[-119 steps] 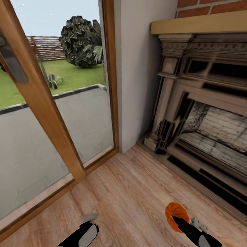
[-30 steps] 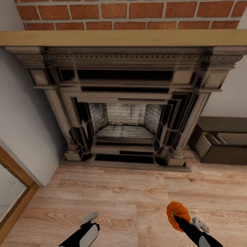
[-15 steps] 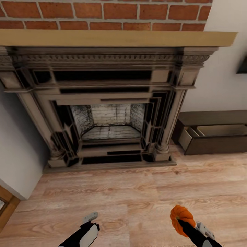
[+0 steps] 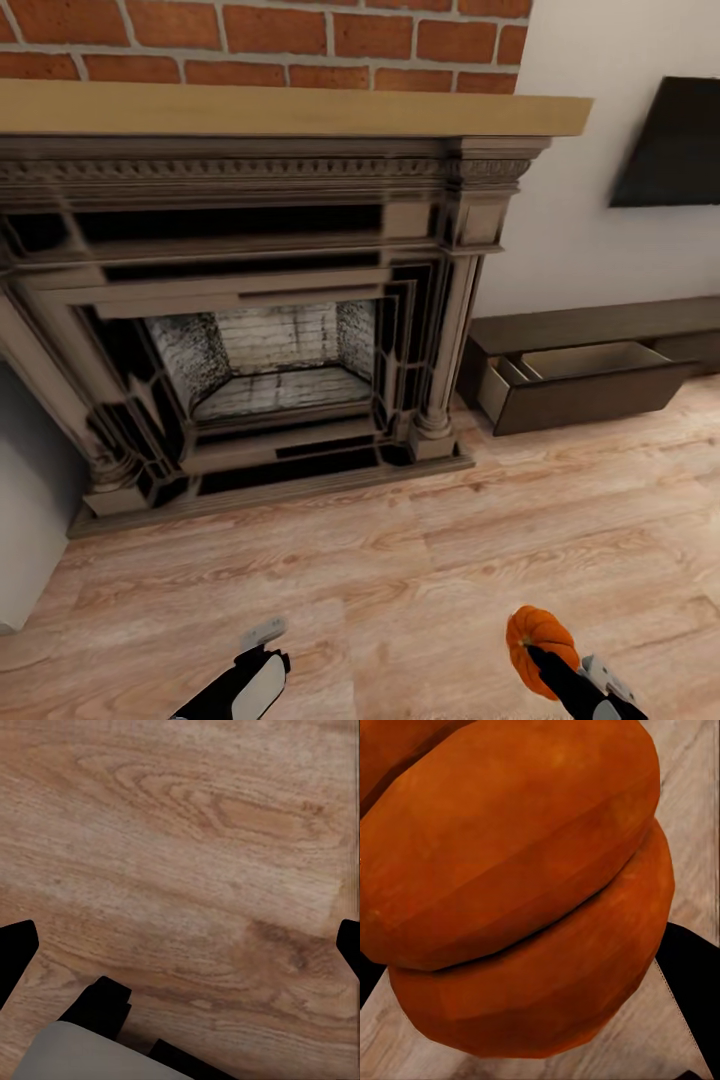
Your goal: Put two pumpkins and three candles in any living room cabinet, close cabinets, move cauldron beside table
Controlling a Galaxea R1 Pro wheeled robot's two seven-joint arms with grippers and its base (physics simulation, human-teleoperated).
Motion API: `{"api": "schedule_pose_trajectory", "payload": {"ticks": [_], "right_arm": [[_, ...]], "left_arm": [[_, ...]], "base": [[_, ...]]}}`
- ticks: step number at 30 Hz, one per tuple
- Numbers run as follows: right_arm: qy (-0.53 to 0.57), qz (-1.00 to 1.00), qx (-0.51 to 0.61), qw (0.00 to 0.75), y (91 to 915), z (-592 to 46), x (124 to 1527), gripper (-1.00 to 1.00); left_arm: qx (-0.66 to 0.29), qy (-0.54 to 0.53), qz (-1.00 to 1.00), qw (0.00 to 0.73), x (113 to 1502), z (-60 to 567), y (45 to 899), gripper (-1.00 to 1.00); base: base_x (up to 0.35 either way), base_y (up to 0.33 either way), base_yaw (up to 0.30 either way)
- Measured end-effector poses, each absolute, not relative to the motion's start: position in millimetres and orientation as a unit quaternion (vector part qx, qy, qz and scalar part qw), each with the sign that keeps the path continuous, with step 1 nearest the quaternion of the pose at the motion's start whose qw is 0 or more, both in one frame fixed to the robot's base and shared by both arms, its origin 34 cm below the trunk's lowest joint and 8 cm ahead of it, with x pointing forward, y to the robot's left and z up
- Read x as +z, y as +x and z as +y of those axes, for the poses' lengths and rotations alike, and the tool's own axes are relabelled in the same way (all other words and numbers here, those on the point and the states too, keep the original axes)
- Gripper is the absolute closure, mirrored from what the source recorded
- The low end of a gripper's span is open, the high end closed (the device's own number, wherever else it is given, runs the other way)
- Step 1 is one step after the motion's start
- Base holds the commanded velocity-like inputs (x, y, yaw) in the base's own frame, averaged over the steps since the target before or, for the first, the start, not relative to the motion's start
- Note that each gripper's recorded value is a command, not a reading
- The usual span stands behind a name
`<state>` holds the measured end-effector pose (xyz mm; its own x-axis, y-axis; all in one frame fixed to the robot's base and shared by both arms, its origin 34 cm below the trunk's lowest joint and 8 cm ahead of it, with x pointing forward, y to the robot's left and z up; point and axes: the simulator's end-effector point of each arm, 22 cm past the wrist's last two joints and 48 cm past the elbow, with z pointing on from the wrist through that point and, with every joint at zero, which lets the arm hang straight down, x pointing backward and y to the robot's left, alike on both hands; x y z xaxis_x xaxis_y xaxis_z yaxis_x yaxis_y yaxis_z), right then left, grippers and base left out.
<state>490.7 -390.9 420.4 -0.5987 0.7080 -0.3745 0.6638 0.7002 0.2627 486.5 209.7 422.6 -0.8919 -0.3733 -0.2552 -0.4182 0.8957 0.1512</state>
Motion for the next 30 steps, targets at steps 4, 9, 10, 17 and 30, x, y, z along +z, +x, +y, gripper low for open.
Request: {"api": "schedule_pose_trajectory", "payload": {"ticks": [4,9,10,17,30], "right_arm": [[0.385,0.893,0.047,0.230,491,-390,420,1.00],[0.397,0.893,0.008,0.212,477,-401,415,1.00],[0.398,0.893,0.005,0.211,476,-402,415,1.00],[0.400,0.892,0.003,0.212,477,-403,417,1.00],[0.400,0.891,0.004,0.215,479,-405,420,1.00]], "left_arm": [[0.103,-0.205,0.967,0.110,422,210,485,-1.00],[0.110,-0.204,0.967,0.102,419,215,478,-1.00],[0.110,-0.204,0.967,0.102,419,215,477,-1.00],[0.110,-0.204,0.967,0.104,420,215,479,-1.00],[0.109,-0.205,0.967,0.109,424,215,482,-1.00]], "base": [[0.000,0.000,-0.284],[0.011,0.007,-0.264],[0.104,0.070,-0.247],[0.155,0.088,-0.238],[0.143,0.005,-0.235]]}}
